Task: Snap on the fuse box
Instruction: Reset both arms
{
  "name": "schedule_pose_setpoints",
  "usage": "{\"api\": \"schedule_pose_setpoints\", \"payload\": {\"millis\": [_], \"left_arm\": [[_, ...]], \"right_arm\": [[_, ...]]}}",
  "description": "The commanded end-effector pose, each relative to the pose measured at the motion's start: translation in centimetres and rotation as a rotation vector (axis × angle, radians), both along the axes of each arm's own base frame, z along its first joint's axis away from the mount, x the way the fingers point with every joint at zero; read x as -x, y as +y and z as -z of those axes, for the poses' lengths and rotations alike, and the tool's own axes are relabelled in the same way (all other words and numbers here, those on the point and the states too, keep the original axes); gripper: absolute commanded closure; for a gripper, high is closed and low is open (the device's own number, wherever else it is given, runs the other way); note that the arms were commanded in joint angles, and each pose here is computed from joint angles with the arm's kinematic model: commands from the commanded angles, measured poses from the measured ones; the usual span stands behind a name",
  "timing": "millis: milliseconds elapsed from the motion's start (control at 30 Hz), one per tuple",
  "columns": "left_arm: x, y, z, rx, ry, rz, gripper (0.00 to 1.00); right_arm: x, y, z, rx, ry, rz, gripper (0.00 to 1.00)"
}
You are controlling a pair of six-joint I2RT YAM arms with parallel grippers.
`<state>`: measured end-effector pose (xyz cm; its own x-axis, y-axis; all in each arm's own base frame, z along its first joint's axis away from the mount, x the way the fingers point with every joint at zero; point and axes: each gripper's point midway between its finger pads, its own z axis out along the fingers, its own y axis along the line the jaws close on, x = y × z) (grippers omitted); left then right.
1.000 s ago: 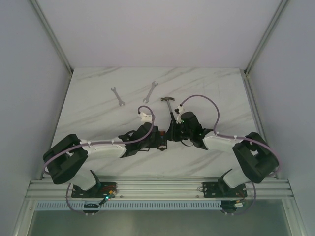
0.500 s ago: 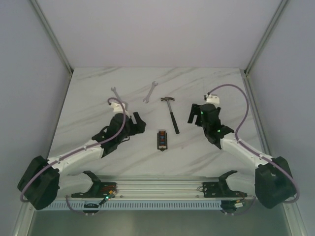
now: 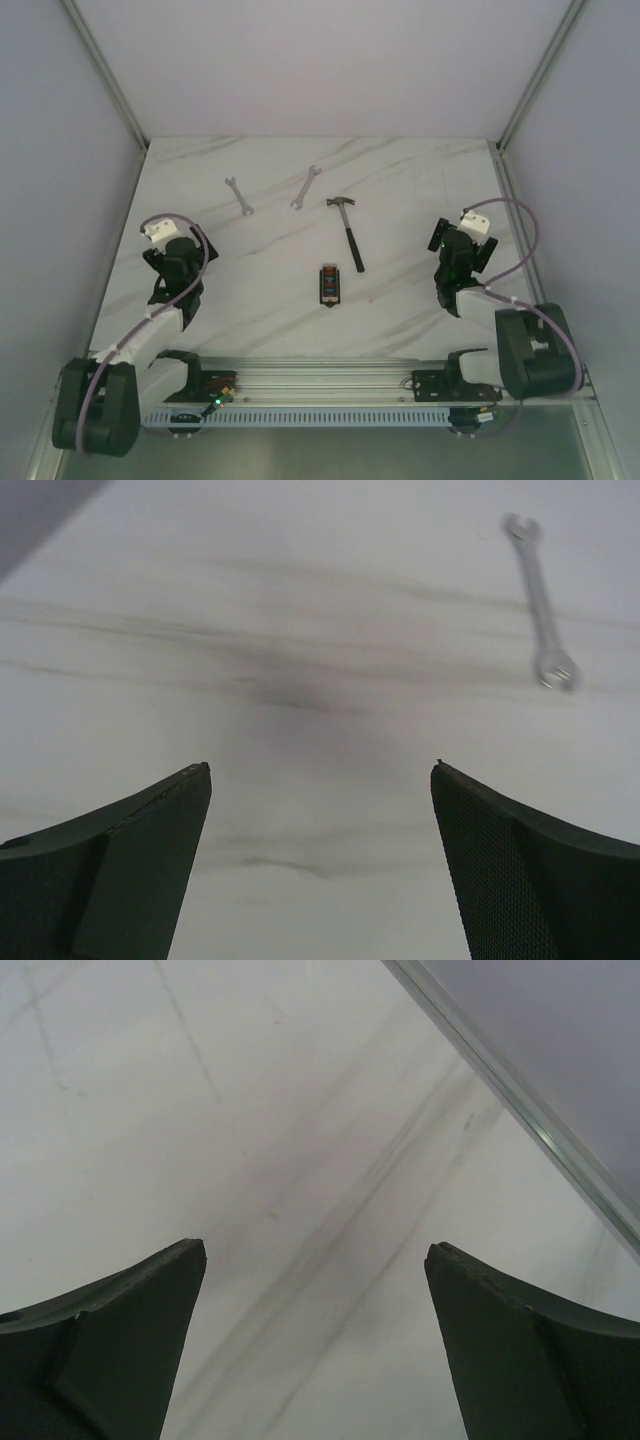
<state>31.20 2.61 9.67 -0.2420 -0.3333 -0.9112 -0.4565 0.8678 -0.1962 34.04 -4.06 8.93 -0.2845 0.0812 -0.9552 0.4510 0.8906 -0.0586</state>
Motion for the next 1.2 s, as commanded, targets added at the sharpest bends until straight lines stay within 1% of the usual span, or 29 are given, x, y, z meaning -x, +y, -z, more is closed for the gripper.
{"api": "schedule_pose_setpoints", "payload": {"millis": [0,100,200,267,300,333,367,400,433,467,533,567,600,700,1167], "left_arm": [[-1.4,3.5,-1.5,-0.105,-0.096,-0.08,0.0],[-2.1,4.1,-0.9,-0.153,-0.107,-0.07,0.0],[-3.2,3.4,-0.4,-0.205,-0.119,0.008,0.0],[-4.0,2.9,-0.6,-0.24,-0.139,0.061,0.0],[-4.2,2.6,-0.7,-0.252,-0.15,0.089,0.0],[-4.5,2.1,-1.6,-0.256,-0.208,0.115,0.0],[-4.4,1.6,-1.7,-0.247,-0.238,0.144,0.0],[-4.0,1.0,-0.9,-0.249,-0.238,0.185,0.0],[-4.2,0.3,-1.4,-0.26,-0.292,0.221,0.0],[-4.3,-0.5,0.0,-0.268,-0.268,0.279,0.0],[-5.2,-1.8,0.4,-0.294,-0.26,0.371,0.0],[-5.7,-2.0,1.0,-0.284,-0.211,0.386,0.0],[-6.2,-1.6,1.1,-0.282,-0.197,0.368,0.0],[-6.4,-0.7,1.3,-0.271,-0.18,0.306,0.0],[-6.5,-1.1,1.4,-0.279,-0.165,0.319,0.0]], "right_arm": [[-1.1,-1.9,-1.9,0.036,-0.173,0.041,0.01],[-1.1,-0.8,-2.9,0.036,-0.26,-0.063,0.01],[-0.4,-0.8,-2.8,0.039,-0.34,-0.1,0.0],[-1.2,0.4,-1.9,0.054,-0.298,-0.182,0.0],[-1.8,0.4,-1.2,0.059,-0.275,-0.184,0.0],[-2.5,0.5,-0.9,0.054,-0.248,-0.185,0.0],[-2.8,0.5,-0.4,0.037,-0.212,-0.202,0.0],[-3.0,0.4,-0.5,0.025,-0.221,-0.209,0.0],[-3.0,0.4,-0.5,0.022,-0.217,-0.211,0.0],[-3.0,0.4,-0.6,0.021,-0.219,-0.213,0.0],[-3.1,0.4,-0.5,0.021,-0.216,-0.212,0.0],[-3.1,0.4,-0.6,0.021,-0.219,-0.212,0.0],[-3.0,0.3,-0.5,0.021,-0.216,-0.211,0.0],[-3.0,0.3,-0.5,0.021,-0.215,-0.212,0.0],[-3.0,0.3,-0.5,0.022,-0.218,-0.212,0.0]]}}
